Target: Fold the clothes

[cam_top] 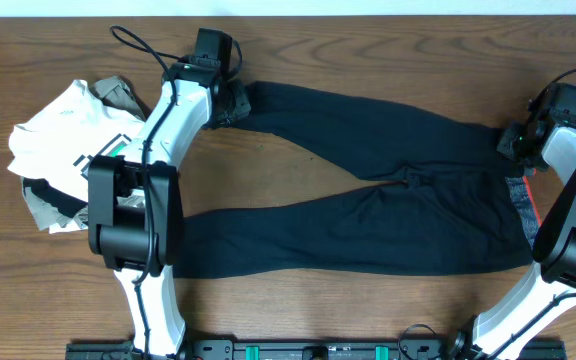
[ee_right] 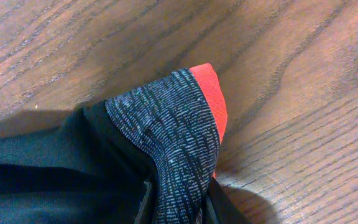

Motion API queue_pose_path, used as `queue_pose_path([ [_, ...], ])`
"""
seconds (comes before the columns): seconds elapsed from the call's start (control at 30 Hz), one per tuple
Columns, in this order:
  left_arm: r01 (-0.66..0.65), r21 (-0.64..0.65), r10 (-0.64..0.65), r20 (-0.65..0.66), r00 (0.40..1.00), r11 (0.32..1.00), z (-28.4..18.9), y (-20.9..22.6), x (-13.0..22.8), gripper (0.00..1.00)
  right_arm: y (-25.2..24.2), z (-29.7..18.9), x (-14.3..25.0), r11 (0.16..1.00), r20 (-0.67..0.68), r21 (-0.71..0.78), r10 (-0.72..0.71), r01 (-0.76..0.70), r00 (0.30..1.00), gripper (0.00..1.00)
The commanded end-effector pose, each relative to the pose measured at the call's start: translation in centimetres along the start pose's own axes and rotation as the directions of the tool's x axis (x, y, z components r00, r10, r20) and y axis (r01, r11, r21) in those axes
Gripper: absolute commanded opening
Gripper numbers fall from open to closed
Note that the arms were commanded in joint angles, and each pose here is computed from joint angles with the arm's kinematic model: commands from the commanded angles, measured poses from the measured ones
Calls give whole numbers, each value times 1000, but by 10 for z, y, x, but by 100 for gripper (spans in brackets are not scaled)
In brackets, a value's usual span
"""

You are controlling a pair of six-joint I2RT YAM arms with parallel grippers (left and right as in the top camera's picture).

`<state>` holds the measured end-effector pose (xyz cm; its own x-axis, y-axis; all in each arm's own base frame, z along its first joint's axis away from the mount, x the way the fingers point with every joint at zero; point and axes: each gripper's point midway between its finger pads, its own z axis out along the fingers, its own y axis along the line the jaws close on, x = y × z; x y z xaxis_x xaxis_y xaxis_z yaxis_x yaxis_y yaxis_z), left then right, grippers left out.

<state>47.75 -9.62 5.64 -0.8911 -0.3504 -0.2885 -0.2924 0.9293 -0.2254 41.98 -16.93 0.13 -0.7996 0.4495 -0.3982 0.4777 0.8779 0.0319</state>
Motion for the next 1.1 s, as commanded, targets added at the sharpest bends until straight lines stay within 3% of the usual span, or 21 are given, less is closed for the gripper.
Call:
queue_pose_path([
  [0.0, -16, -35, 15, -29, 999, 999, 17, 9, 5, 39, -5, 1, 13, 1000, -32, 16, -4, 4, 999, 21],
  [0.33, -14, -35, 13, -26, 1000, 999, 35, 11, 3, 39, -5, 1, 13, 1000, -32, 16, -4, 4, 999, 21],
  [0.37, -13, -28, 13, -12, 1000, 1000, 35, 10, 0, 37, -5, 1, 13, 1000, -33, 16, -4, 5, 999, 21],
  [0.5, -9, -11, 10, 30, 999, 1000, 35, 7, -12, 9, -6, 1, 14, 1000, -38, 17, -4, 5, 999, 21],
  [0.53, -8, -17, 8, 45, 999, 1000, 35, 9, -15, 6, -6, 1, 14, 1000, -38, 17, -4, 5, 999, 21],
  [0.7, 11, -58, -3, 137, 991, 998, 32, 20, -38, 6, -6, 1, 14, 1000, -39, 17, -5, 6, 999, 20],
  [0.8, 46, -86, -22, 264, 964, 995, 26, 31, -70, 6, -6, 1, 15, 1000, -42, 17, -7, 8, 999, 20],
  [0.87, 76, -90, -39, 361, 932, 993, 18, 38, -95, 12, -6, 1, 15, 1000, -43, 17, -7, 8, 999, 20],
  [1.0, 123, -34, -93, 475, 875, 992, 6, 44, -129, 57, -6, 1, 16, 1000, -46, 17, -7, 8, 999, 20],
  [1.07, 136, -18, -113, 454, 884, 991, 7, 47, -127, 62, -6, 1, 17, 1000, -50, 18, -7, 8, 999, 20],
])
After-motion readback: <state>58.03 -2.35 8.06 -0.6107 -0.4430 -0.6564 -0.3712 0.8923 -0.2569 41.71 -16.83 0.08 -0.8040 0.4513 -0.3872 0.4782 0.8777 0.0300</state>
